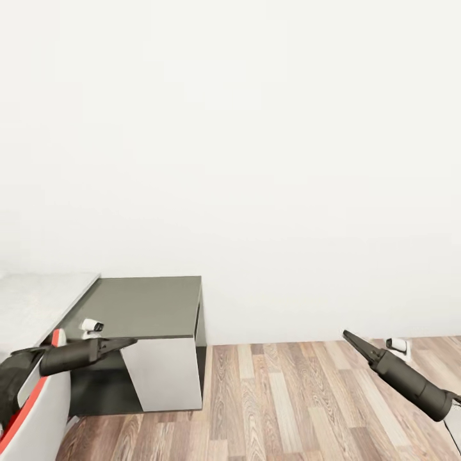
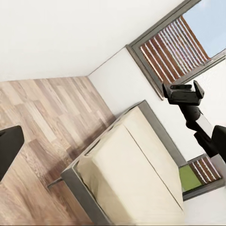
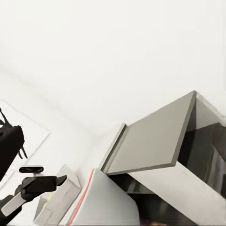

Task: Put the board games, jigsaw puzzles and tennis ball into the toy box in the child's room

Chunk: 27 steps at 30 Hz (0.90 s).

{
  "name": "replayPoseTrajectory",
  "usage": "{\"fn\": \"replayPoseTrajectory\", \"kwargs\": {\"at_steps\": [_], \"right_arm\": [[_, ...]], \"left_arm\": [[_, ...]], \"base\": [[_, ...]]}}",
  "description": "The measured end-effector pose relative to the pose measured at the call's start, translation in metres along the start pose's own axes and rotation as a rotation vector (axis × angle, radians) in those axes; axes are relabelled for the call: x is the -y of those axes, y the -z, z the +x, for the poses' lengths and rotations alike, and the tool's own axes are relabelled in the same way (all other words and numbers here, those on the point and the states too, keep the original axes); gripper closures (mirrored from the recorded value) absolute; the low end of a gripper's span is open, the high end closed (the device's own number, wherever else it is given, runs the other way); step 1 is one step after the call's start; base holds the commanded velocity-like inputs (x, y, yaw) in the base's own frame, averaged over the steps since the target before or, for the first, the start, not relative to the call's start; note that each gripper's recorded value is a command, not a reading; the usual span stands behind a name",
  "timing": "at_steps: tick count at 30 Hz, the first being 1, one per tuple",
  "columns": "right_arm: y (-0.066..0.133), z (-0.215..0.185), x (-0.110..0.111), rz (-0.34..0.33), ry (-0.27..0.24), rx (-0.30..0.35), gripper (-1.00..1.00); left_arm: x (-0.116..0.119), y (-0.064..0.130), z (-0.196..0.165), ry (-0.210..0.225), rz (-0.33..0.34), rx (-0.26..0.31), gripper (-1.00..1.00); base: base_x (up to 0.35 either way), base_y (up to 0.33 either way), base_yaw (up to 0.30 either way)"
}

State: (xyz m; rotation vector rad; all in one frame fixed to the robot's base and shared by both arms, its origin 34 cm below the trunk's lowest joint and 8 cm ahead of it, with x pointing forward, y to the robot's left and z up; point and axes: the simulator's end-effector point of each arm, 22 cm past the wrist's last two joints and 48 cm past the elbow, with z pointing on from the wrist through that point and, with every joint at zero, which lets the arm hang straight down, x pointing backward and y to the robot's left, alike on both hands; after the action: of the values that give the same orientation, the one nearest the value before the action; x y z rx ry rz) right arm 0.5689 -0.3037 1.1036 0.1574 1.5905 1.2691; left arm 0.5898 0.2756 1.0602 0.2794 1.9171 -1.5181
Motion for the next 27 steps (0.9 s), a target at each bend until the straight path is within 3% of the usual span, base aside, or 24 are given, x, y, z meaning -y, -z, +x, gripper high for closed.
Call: {"fn": "replayPoseTrajectory", "kwargs": {"at_steps": [6, 17, 20, 24, 27], "right_arm": [[0.001, 0.015, 0.019, 0.084, 0.042, -0.067, -1.00], [-0.004, 0.025, 0.019, 0.090, 0.043, -0.100, -1.00], [-0.017, 0.058, 0.023, 0.107, 0.041, -0.187, -1.00], [-0.027, 0.112, 0.043, 0.196, 0.059, -0.333, -1.00], [-0.026, 0.149, 0.063, 0.277, 0.055, -0.416, -1.00]], "left_arm": [[-0.013, 0.001, 0.018, 0.025, -0.022, -0.020, -1.00], [-0.020, 0.003, 0.039, 0.048, -0.031, -0.033, -1.00], [-0.025, 0.005, 0.054, 0.048, -0.049, -0.068, -1.00], [-0.040, 0.007, 0.095, 0.066, -0.108, -0.157, -1.00], [-0.060, -0.011, 0.141, 0.084, -0.171, -0.230, -1.00]], "base": [[0.000, 0.000, 0.000], [0.000, 0.000, 0.000], [0.000, 0.000, 0.000], [0.000, 0.000, 0.000], [0.000, 0.000, 0.000]]}}
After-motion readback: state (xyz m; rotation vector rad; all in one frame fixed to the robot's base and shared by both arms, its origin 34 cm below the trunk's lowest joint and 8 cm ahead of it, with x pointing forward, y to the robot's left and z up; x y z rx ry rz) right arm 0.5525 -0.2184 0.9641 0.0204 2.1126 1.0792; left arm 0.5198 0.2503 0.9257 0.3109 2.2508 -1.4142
